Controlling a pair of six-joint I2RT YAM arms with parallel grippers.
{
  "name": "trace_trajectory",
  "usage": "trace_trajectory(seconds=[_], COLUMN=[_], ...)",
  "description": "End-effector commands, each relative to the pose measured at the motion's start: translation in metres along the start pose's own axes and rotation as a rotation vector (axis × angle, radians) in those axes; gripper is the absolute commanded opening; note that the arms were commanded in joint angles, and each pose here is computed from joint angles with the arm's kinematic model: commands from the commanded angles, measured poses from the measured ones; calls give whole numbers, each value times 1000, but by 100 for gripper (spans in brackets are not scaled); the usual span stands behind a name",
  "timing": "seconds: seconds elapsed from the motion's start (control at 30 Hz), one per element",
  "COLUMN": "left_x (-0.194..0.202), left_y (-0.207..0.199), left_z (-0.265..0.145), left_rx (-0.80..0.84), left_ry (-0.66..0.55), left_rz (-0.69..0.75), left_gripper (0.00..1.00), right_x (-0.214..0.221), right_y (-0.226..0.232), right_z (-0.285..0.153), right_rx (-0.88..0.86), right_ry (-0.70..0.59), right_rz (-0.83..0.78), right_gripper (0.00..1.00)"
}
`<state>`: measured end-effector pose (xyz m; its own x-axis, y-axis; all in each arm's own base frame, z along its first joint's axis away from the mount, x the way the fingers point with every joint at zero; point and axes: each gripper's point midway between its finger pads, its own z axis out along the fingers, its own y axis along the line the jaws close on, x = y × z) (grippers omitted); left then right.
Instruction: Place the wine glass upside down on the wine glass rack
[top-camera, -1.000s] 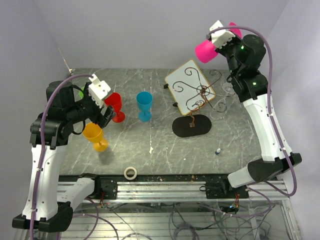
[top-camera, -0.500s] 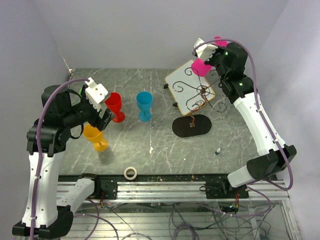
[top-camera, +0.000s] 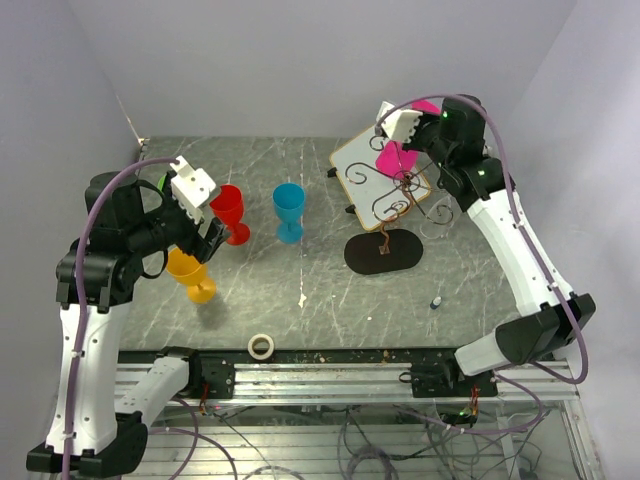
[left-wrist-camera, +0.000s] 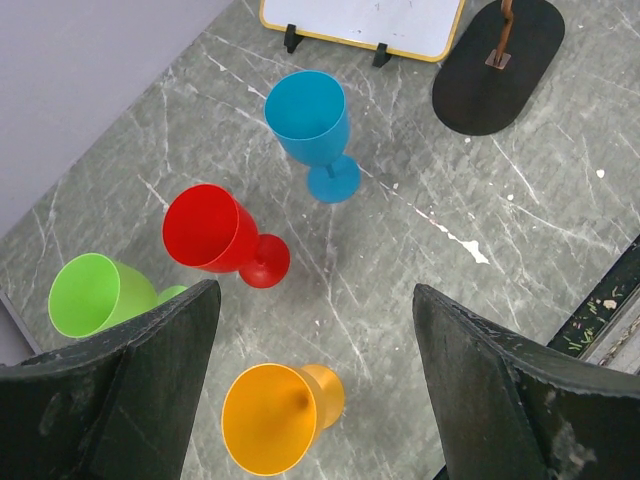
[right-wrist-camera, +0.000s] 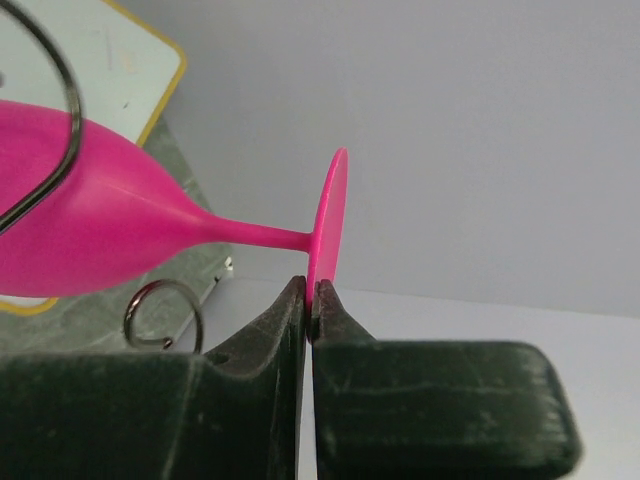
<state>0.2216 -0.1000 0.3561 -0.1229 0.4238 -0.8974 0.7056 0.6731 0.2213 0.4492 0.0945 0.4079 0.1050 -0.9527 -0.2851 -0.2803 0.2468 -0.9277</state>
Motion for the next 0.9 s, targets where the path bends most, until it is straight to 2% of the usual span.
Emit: trace_trajectory(seconds=[0.0,0.5,0.87], left_x=[-7,-8,-7], left_y=[1,2,3], left_z=[-1,0,5], left_rx=[-3,2,6], left_ry=[-37,-41,-43], left_rz=[13,21,8], left_gripper=[88,89,89], right_x=[-10,-6,15], right_y=[8,24,25], right_z=[-19,-38,-46], right_rx=[-69,-130,-87], right_ry=[-56,-61,34], right_rz=[-36,-15,-15], right_gripper=[0,0,0])
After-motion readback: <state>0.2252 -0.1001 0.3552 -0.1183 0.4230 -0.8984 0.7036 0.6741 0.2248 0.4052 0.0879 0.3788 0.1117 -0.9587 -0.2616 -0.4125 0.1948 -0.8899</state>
